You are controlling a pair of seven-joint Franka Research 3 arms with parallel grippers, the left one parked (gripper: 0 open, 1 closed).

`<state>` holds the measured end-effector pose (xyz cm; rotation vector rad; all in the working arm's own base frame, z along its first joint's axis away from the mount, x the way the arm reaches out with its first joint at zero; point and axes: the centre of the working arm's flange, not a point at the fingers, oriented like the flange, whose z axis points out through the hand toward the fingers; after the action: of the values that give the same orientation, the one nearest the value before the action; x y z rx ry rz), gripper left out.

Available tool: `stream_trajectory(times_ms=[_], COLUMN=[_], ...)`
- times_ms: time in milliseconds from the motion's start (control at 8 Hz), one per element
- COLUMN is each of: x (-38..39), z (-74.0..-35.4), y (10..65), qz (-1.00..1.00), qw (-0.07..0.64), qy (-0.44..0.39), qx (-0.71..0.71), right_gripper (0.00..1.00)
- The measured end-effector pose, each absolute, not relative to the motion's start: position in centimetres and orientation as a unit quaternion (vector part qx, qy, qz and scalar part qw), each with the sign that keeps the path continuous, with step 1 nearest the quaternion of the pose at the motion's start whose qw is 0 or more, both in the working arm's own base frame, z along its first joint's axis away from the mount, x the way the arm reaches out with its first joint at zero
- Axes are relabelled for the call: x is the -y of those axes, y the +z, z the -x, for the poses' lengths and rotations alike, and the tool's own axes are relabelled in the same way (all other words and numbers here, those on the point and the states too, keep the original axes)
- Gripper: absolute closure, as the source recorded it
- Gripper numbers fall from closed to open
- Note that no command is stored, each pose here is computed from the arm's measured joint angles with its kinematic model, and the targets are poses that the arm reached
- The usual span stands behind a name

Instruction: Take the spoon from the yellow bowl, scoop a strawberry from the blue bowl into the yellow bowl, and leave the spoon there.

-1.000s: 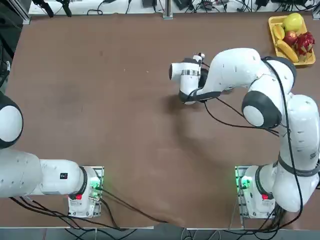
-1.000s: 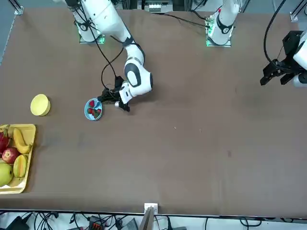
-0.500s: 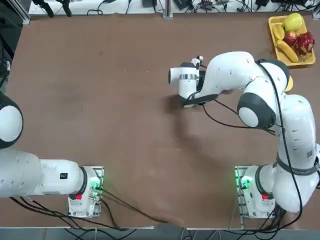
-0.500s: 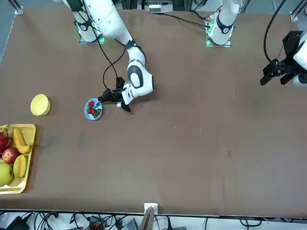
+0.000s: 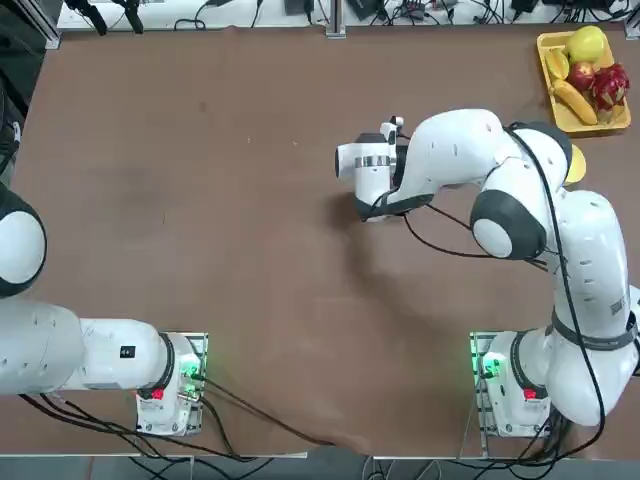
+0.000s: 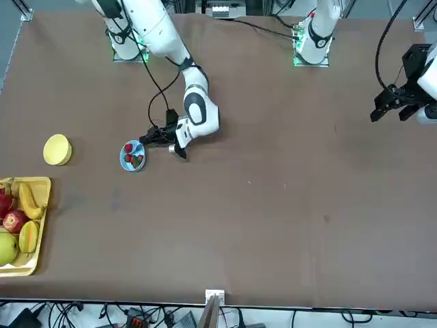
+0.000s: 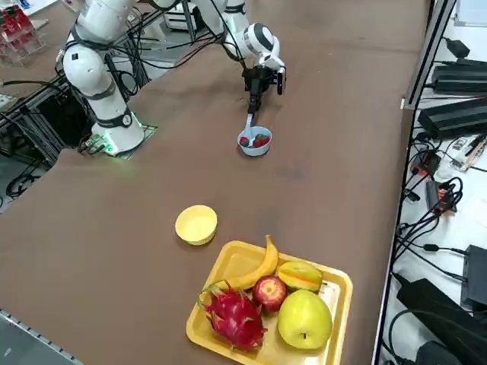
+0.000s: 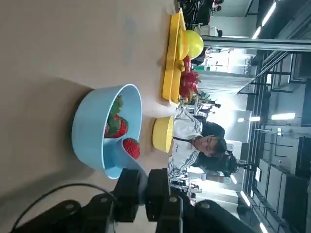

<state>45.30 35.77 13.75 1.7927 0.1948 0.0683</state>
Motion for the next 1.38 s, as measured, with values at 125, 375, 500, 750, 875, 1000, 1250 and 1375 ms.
stream_trajectory(times_ms=[125,375,500,750,875,1000,1250,1375], x=[-35.71,-35.48,-35.46,-35.48,-35.49,-35.45,-35.47,-35.80], z=[-45.28,-45.27,-45.26,-45.28,-45.36,-45.46,-45.52,-45.34], y=[13.58,13.00,12.84,12.90,12.98,13.16,13.58,13.69], qz=[-0.776,-0.766,-0.763,-0.760,-0.758,-0.755,-0.749,-0.748], qw=[0.624,0.634,0.638,0.641,0.642,0.646,0.653,0.654], qy=[0.031,0.034,0.034,0.034,0.036,0.038,0.033,0.033], qx=[-0.088,-0.095,-0.100,-0.105,-0.105,-0.104,-0.104,-0.107], right_gripper=[0.89,0.89,0.89,0.89,0.89,0.89,0.89,0.89])
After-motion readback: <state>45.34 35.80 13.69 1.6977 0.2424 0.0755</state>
